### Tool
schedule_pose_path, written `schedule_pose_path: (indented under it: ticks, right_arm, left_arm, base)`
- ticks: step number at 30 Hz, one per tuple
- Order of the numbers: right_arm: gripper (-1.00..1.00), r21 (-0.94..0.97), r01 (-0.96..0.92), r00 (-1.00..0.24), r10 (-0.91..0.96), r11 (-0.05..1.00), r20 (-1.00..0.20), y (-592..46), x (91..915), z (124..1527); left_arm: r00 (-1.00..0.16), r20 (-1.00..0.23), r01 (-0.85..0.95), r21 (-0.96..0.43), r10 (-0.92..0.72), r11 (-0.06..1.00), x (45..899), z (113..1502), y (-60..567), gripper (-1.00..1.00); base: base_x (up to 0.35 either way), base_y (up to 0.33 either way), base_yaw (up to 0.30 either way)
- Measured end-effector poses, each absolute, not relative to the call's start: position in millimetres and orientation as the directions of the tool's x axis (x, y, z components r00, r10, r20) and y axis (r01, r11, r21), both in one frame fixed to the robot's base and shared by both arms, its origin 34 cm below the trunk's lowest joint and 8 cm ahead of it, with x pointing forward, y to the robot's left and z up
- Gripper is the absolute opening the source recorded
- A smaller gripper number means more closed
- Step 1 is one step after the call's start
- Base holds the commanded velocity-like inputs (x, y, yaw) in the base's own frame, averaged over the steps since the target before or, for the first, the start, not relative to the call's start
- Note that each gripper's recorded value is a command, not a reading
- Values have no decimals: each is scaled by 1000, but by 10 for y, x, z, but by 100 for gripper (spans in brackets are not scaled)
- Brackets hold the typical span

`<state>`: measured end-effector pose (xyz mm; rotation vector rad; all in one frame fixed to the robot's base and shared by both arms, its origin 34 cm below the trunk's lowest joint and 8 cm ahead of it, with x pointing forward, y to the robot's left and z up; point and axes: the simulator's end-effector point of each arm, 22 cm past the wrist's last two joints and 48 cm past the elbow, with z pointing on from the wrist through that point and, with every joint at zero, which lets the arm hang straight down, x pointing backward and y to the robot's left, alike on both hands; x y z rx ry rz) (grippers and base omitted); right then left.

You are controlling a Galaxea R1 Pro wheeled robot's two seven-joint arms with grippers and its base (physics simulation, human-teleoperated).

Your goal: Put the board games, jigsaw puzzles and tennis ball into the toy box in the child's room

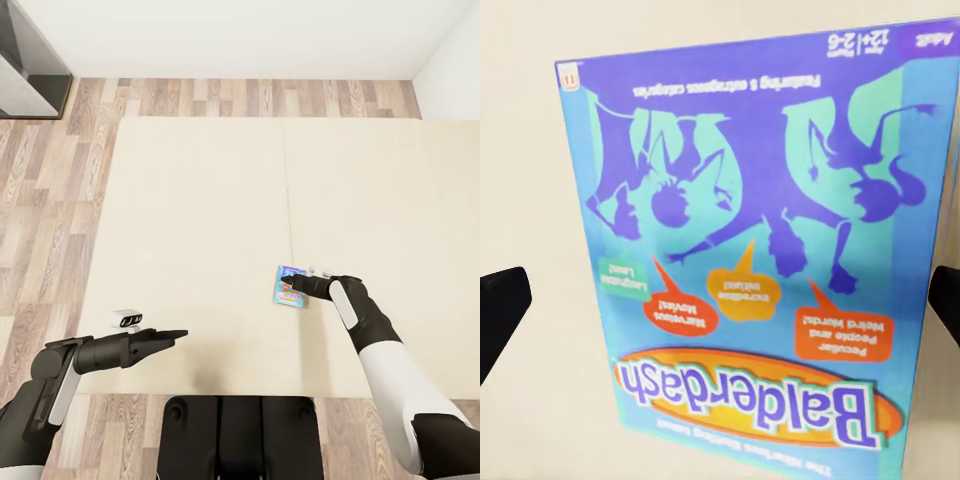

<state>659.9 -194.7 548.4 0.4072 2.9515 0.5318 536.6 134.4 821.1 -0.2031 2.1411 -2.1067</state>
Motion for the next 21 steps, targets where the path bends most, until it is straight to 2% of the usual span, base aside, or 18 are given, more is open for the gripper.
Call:
schedule_pose_path:
  ticks: [21]
  right_arm:
    - [100, 358, 240, -958, 281, 902, -66, -1943, 6603, 5487]
  left_arm:
    - [-982, 1, -4, -1000, -187, 16, 5367, 8211, 1345, 100]
  base:
    - [0, 74, 0]
